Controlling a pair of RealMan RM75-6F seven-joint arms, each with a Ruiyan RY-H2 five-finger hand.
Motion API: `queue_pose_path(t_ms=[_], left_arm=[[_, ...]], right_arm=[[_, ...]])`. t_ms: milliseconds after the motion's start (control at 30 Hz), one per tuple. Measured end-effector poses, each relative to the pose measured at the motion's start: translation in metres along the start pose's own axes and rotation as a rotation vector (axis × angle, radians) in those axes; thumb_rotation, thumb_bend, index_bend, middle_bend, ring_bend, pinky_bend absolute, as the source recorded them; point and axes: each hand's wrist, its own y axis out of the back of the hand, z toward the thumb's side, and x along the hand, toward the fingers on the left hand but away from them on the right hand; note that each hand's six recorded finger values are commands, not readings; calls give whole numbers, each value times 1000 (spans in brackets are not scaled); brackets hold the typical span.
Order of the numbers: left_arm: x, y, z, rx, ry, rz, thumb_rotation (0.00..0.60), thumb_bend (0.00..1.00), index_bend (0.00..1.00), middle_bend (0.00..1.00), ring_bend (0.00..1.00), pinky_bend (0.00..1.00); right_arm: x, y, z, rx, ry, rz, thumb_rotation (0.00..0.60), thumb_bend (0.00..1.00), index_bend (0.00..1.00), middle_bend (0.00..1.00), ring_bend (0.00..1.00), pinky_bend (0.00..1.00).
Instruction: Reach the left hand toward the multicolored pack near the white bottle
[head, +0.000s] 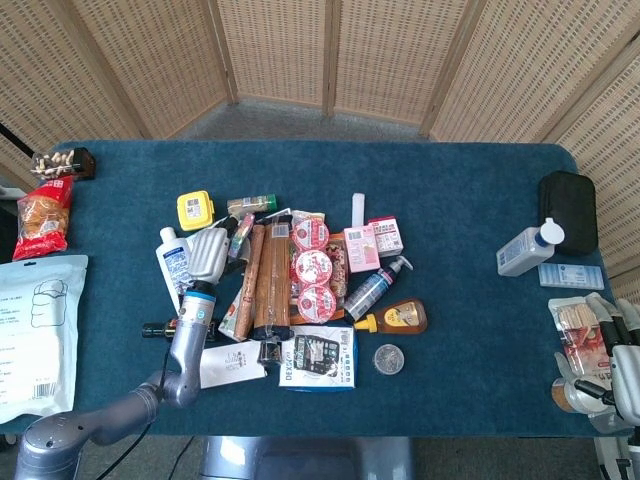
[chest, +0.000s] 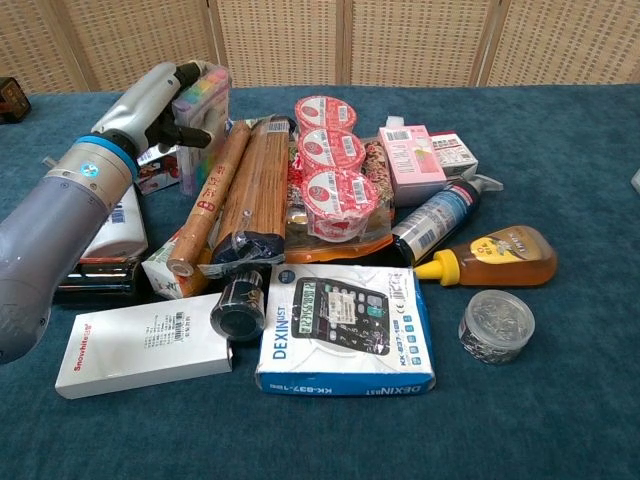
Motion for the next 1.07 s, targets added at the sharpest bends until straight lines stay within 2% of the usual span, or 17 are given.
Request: queue_pose_path(t_ms=[133, 333, 533, 733, 767, 867, 967, 1067], left_arm=[[1, 17, 0, -30, -12, 30, 600, 884, 507, 573, 833, 856], [-5, 59, 4, -81, -41, 73, 600, 861, 506, 573, 831, 856], [-20, 118, 18, -138, -70, 114, 600, 854, 504, 573, 830, 857], [-40, 192, 36, -184, -93, 164, 600, 849, 503, 572, 826, 854], [-46, 211, 40, -189, -98, 180, 600, 849, 503, 572, 826, 853], [-54, 241, 46, -195, -104, 214, 600, 846, 501, 571, 824, 848], [-59, 262, 49, -223, -105, 243, 600, 843, 497, 570, 822, 844], [-60, 270, 50, -241, -100, 249, 600, 839, 495, 568, 821, 844]], right_arm=[[-2, -3, 4, -2, 12, 6, 291, 344, 0, 160, 0, 0], [-8, -7, 11, -6, 35, 16, 289, 343, 0, 161, 0, 0], [-13, -16, 15, -24, 54, 30, 291, 343, 0, 161, 0, 0], [-17, -26, 20, -39, 68, 42, 291, 343, 0, 161, 0, 0], [-18, -26, 21, -41, 70, 42, 291, 343, 0, 161, 0, 0], [-19, -28, 23, -38, 74, 44, 291, 343, 0, 161, 0, 0], [-19, -27, 24, -37, 74, 44, 288, 343, 0, 161, 0, 0], [-20, -27, 22, -32, 70, 44, 290, 345, 0, 161, 0, 0]])
